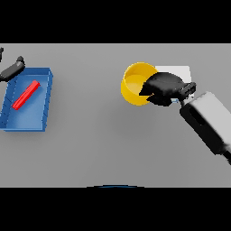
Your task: Pick up the red beaker and tilt it to pour out 1 green nut into yellow bowl. Pick up the yellow bowl and place it on the metallic measuring scale.
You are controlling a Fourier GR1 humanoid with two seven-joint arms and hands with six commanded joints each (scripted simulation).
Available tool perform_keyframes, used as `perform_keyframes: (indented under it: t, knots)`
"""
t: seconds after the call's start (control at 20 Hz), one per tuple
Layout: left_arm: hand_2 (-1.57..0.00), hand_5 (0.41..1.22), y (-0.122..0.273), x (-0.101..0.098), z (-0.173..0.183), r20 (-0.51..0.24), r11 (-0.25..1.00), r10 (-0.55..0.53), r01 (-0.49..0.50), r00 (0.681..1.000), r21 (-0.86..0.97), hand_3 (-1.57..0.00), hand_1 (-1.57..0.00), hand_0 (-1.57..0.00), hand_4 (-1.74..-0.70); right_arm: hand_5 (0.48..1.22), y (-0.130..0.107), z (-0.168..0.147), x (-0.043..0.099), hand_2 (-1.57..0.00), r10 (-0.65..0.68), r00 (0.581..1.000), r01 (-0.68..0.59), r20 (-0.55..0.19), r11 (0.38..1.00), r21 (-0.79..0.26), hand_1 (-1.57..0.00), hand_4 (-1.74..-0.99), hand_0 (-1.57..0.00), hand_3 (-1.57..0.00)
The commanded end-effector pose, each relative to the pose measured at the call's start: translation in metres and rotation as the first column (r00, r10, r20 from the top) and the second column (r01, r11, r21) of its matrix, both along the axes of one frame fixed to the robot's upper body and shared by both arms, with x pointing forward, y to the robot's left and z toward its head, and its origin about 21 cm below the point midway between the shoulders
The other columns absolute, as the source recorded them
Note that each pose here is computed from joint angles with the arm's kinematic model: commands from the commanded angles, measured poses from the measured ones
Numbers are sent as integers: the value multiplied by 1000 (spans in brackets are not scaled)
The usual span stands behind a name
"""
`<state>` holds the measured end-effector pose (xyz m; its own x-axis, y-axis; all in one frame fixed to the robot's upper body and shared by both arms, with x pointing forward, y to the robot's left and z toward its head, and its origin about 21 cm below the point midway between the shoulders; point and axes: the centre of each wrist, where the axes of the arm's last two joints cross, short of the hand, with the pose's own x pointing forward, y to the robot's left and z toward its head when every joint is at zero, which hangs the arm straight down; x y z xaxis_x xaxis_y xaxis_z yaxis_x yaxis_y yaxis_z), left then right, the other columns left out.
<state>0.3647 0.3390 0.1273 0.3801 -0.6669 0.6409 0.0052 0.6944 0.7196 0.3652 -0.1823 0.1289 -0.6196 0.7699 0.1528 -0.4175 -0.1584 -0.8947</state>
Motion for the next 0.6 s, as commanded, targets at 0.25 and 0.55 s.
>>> perform_keyframes:
  t: [0.25, 0.55]
  knots:
    - [1, 755, 4, 0, 0, -2, 1000, 16, -16, 1000, -5, 1, 1, 1, -802, 1221, -31, 6, 23, -1570, -116, 992, 117, 43, 993, -28, -1565, -1725, -1554, -1380]
    - [1, 755, 3, -3, 8, -5, 999, 25, -25, 1000, -25, 1, 1, 1, -812, 1221, -51, 1, 37, -1571, -165, 985, 167, 50, 985, -34, -1533, -1726, -1567, -1376]
